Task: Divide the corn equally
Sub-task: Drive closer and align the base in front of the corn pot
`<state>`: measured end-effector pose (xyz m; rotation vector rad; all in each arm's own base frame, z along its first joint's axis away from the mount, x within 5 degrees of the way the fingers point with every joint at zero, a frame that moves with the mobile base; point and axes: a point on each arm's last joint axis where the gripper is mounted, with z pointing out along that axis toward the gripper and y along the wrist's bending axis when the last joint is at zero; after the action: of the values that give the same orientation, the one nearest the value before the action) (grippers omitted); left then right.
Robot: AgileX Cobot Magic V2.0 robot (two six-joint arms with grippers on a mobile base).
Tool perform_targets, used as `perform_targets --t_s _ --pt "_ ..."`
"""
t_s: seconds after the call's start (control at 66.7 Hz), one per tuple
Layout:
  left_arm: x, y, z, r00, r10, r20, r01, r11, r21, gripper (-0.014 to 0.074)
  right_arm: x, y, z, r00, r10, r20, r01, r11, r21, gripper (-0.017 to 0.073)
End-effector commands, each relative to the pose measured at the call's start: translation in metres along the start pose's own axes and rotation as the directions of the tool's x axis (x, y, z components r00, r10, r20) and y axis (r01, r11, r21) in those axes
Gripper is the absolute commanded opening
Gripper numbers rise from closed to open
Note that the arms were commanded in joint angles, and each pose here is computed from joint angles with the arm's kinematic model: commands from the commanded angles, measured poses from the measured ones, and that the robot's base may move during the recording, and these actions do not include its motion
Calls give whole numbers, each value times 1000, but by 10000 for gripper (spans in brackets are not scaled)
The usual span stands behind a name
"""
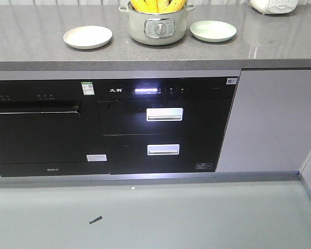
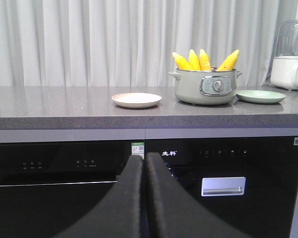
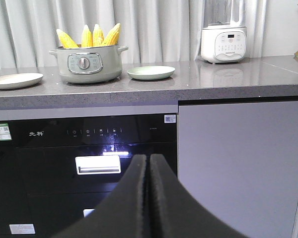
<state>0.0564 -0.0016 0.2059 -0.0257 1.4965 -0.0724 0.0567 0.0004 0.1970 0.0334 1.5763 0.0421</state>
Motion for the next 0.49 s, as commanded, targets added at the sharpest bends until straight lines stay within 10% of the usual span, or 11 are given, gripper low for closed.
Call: perform_targets --t_s 0.0,0.48 --pt "-3 0 -1 998 -9 68 9 1000 2 -6 -4 0 0 997 -16 69 16 1000 1 -5" --pt "-3 0 -1 998 -9 68 9 1000 2 -6 -4 0 0 997 -16 69 16 1000 1 -5"
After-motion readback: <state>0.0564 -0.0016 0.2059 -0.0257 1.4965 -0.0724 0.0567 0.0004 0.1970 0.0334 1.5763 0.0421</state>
